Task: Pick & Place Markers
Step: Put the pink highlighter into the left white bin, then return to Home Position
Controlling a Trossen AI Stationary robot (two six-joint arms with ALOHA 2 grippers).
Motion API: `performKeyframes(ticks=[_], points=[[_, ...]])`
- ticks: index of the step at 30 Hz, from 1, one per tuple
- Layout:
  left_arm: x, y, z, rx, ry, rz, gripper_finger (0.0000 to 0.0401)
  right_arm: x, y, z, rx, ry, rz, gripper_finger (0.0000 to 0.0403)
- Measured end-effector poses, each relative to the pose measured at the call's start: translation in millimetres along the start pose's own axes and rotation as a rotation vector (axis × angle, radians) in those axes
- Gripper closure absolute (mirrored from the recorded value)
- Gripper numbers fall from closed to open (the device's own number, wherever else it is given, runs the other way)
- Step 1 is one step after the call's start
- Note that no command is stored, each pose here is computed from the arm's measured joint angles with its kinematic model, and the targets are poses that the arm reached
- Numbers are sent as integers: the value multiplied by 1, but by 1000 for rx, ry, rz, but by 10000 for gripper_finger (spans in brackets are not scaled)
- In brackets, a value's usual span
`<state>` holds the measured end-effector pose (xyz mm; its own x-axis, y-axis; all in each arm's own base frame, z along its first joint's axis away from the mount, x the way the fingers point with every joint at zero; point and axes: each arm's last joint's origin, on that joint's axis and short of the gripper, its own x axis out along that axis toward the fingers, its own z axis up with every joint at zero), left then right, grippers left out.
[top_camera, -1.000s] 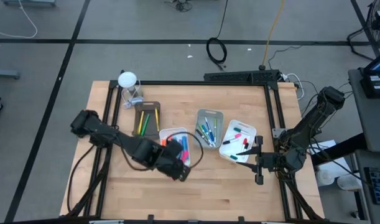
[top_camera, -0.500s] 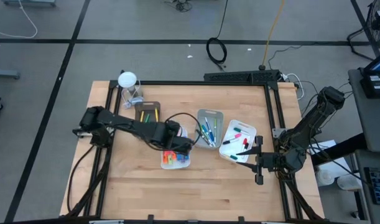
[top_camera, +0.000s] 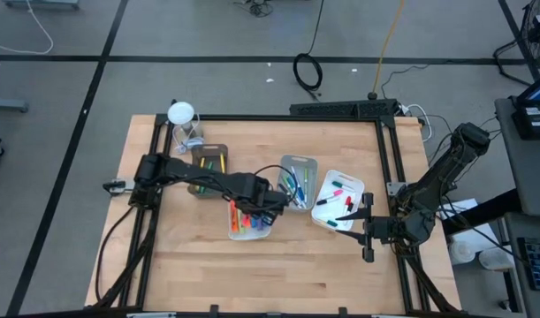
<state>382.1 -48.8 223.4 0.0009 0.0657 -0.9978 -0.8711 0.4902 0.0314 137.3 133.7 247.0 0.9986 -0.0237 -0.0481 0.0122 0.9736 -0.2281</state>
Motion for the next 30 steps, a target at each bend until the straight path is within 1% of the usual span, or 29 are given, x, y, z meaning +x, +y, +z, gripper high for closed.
performKeyframes(ticks=[4,7,12,15,17,20,21,23,26,28,30], points=[[-2,2,2,15,52,-30,274,0,0,0,0,0,0,275],[-6,1,2,17,55,-62,255,0,0,0,0,0,0,275],[-5,-1,0,35,81,-82,237,0,0,0,0,0,0,275],[-6,-2,-3,50,185,-127,234,0,0,0,0,0,0,275],[-10,-1,-5,97,244,-164,234,0,0,0,0,0,0,275],[-23,5,-4,262,327,-275,233,0,0,0,1,-1,0,275],[-28,8,-3,302,315,-297,233,0,0,0,0,0,1,275],[-42,13,-3,361,223,-322,233,0,0,0,0,-1,1,275],[-73,25,-11,438,8,-323,233,0,0,0,1,-1,1,275],[-98,35,-23,500,-155,-332,233,0,0,0,-1,0,1,275],[-124,44,-37,565,-313,-376,233,0,0,0,1,-1,1,275]])
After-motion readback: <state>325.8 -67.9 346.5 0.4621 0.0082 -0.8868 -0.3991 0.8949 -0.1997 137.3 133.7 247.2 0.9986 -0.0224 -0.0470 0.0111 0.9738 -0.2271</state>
